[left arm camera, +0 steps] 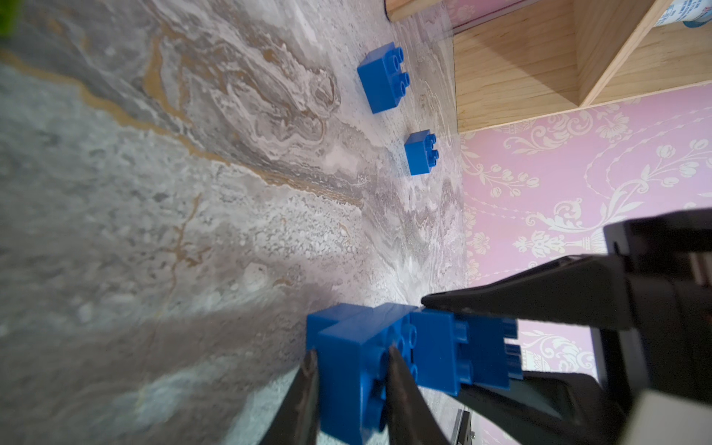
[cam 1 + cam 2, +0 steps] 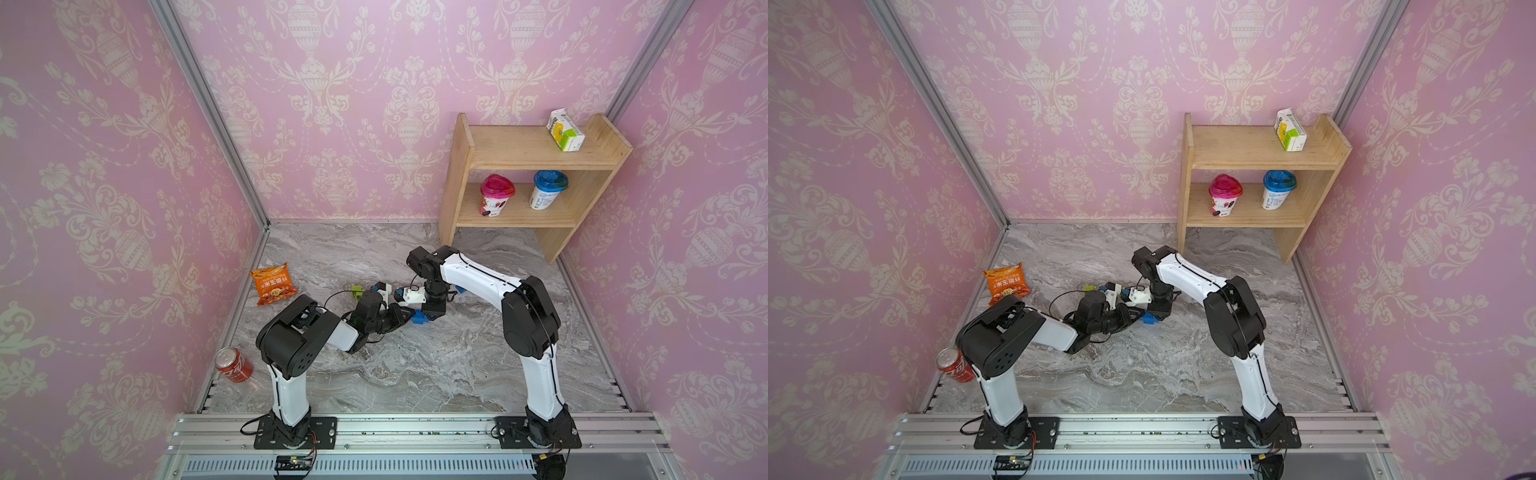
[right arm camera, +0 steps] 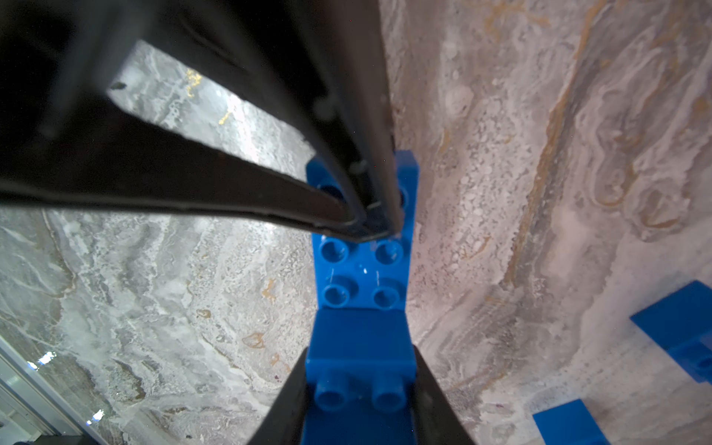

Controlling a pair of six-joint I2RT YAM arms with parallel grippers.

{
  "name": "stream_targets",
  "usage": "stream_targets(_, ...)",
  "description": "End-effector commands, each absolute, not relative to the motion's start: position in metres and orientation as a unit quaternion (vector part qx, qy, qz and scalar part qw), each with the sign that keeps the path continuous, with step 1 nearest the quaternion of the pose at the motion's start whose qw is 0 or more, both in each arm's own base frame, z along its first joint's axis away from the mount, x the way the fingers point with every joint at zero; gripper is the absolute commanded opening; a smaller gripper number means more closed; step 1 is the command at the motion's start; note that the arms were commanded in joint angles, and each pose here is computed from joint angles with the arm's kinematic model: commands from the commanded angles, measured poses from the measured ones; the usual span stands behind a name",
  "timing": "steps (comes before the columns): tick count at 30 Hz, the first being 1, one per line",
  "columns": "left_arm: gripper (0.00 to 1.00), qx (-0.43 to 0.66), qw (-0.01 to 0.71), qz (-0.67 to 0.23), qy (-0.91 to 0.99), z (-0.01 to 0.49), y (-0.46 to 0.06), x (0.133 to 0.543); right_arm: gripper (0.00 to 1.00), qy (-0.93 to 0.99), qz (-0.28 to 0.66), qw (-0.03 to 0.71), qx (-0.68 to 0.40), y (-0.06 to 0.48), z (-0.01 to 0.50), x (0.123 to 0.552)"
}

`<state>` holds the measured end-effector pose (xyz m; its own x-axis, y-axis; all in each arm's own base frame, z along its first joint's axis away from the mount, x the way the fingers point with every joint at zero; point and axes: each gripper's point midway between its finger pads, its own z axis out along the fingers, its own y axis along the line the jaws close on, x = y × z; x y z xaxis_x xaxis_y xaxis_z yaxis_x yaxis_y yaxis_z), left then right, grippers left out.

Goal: Assemble the letter v with lego
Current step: Assemble the lego brick with the lego brick.

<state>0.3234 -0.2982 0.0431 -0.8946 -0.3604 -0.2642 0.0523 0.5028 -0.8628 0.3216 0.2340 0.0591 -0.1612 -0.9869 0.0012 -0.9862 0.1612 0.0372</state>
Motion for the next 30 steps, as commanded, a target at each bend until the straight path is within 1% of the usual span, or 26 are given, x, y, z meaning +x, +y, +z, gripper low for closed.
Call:
stream_targets(1, 0.22, -0.112, 0.173, -0.453, 0.867, 0.009, -0.287, 0.312, 0.0, -0.753, -0.01, 0.079, 0.654, 0.221, 0.035, 0.305)
stream_targets(11, 0.21, -0.113, 0.174, -0.451, 0.868, 0.01, -0.286, 0.312, 0.0, -0.762, -0.037, 0.107, 0.638, 0.228, 0.014, 0.292)
stream_targets(18, 0.21, -0.114, 0.173, -0.453, 0.867, 0.011, -0.287, 0.313, 0.0, -0.766, -0.021, 0.09, 0.636, 0.232, 0.012, 0.289)
stream_targets(22, 0.21, -0.114, 0.174, -0.452, 0.867, 0.011, -0.287, 0.313, 0.0, -0.782, -0.019, 0.081, 0.618, 0.238, 0.017, 0.288)
stream_targets(30, 0.21, -0.116, 0.175, -0.453, 0.866, 0.012, -0.286, 0.313, 0.0, -0.809, -0.025, 0.1, 0.578, 0.246, 0.011, 0.278)
